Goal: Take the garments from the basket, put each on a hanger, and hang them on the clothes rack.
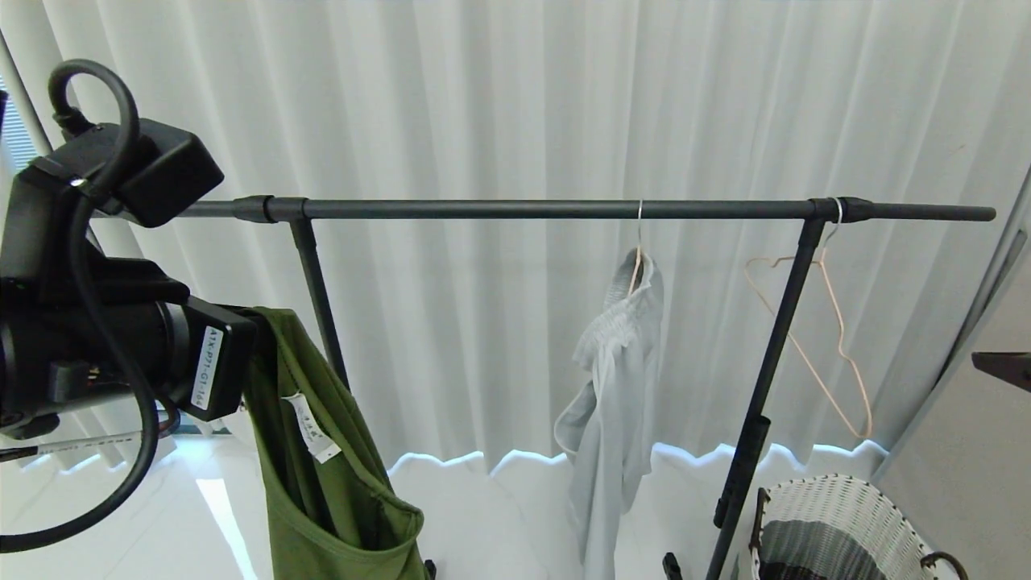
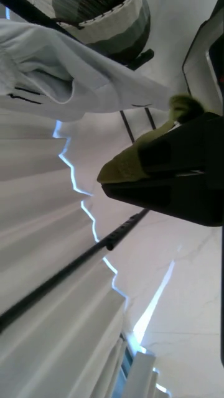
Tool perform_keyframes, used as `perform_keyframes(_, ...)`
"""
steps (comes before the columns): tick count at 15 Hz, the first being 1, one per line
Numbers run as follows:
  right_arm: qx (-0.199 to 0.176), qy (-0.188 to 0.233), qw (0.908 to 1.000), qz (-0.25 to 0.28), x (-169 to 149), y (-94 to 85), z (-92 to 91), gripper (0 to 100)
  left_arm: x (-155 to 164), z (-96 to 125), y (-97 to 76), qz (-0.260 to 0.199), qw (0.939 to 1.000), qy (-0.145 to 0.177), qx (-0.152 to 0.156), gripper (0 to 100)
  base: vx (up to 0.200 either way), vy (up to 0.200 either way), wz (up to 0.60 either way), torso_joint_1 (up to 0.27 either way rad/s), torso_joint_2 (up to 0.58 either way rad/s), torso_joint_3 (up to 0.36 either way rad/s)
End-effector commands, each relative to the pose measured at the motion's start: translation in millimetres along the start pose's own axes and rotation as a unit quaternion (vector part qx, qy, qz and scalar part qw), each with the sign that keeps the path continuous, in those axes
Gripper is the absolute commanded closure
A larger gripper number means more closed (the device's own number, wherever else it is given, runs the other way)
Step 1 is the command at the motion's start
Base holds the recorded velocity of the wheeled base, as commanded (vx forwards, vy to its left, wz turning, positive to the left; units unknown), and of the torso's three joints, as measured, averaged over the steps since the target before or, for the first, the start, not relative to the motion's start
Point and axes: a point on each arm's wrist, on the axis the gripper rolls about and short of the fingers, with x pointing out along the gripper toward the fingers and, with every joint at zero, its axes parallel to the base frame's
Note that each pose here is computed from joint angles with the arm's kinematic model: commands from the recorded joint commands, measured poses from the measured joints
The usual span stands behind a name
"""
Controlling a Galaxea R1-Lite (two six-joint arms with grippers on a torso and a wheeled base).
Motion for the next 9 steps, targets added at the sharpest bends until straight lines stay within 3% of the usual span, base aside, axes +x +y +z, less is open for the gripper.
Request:
perform_keyframes(1, -0.001, 0.01, 0.9999, 0.01, 6.6, 1.3, -0.4, 0, 0.6, -0.1, -0.2, 0.0, 1.0, 0.001, 0.001, 100, 0.2, 0.0, 0.0, 0.007, 0.0, -0.002)
perform_keyframes(4, 0.005, 0.029, 0.999, 0.035, 16.7, 0.4, -5.6, 0, 1.1, -0.1, -0.4, 0.0, 1.0, 0.002, 0.0, 100, 0.2, 0.0, 0.0, 0.002, 0.0, -0.002)
perform_keyframes(6, 0.025, 0.067, 0.9968, 0.035, 47.6, 0.8, -13.7, 0, 1.0, 0.0, -0.9, -0.002, 1.0, 0.001, 0.002, 100, 0.0, 0.0, 0.0, 0.0, 0.0, 0.0)
perform_keyframes(9, 0.059, 0.08, 0.9947, 0.025, 92.7, 5.5, -22.5, 0, -0.6, 0.4, -3.2, -0.008, 1.0, -0.002, 0.006, 100, 0.0, 0.0, 0.0, 0.0, 0.0, 0.0)
